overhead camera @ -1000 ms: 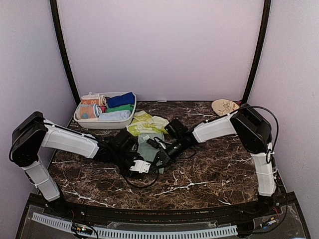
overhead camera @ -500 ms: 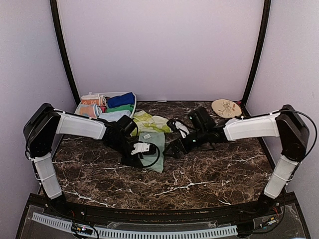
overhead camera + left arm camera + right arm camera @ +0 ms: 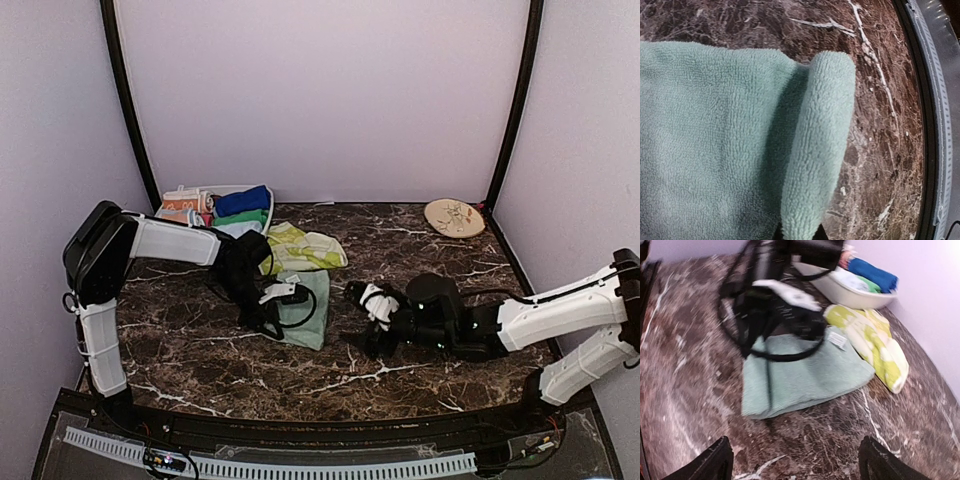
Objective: Roll the towels
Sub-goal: Roll the towel at the center of the board.
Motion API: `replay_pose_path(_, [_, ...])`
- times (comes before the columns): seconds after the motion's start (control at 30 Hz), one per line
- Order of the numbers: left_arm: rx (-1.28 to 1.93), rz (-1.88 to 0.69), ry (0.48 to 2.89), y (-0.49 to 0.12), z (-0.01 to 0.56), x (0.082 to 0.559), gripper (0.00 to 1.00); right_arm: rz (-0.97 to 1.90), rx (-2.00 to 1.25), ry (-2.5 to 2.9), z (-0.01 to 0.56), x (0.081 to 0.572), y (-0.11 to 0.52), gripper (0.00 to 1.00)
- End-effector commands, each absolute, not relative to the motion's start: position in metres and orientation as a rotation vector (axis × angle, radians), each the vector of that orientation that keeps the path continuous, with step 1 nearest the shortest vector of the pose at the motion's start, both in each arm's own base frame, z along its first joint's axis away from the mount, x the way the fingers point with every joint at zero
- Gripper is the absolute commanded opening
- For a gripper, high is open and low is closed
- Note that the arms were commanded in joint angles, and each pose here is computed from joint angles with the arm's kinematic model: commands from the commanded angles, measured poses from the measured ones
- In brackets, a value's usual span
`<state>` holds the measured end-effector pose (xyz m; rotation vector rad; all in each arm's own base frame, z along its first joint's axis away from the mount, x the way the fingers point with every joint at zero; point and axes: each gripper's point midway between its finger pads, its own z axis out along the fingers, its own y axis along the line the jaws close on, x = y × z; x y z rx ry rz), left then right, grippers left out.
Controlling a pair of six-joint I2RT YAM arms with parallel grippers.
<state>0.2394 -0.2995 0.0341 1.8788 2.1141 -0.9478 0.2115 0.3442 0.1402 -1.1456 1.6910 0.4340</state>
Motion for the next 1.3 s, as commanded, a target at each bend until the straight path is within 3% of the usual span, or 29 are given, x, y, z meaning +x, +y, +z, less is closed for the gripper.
replay_pose_path(0.0, [1.857,-1.159,2.175,-0.299,0.046,0.212,0.0,0.199,-1.395,1.406,0.132,0.174,0.367,0.83])
replay_pose_path(0.17, [1.846,-1.219,2.208,-0.296,0.047,0.202,0.0,0.124,-1.605,1.202,0.113,0.136,0.411,0.75])
replay_pose_path(0.57, [1.82,-1.188,2.253,-0.287,0.037,0.21,0.0,0.026,-1.683,1.084,0.072,0.163,0.463,0.48])
replay_pose_path(0.67, [1.835,-1.197,2.237,-0.287,0.037,0.208,0.06,-0.002,-1.677,1.112,0.061,0.176,0.464,0.46])
replay_pose_path(0.87, [1.865,-1.14,2.194,-0.281,0.035,0.207,0.34,0.064,-1.666,1.226,0.047,0.191,0.468,0.46])
replay_pose_path(1.0, [1.85,-1.034,2.185,-0.273,0.034,0.218,0.47,0.159,-1.727,1.345,0.029,0.189,0.467,0.41])
replay_pose_path(1.07, [1.81,-1.016,2.179,-0.27,0.037,0.224,0.51,0.191,-1.751,1.383,0.023,0.188,0.465,0.36])
replay_pose_path(1.2, [1.778,-1.007,2.18,-0.262,0.04,0.228,0.52,0.286,-1.757,1.468,0.019,0.187,0.465,0.16])
replay_pose_path(1.27, [1.756,-0.988,2.185,-0.257,0.04,0.231,0.52,0.368,-1.716,1.552,0.023,0.191,0.467,0.14])
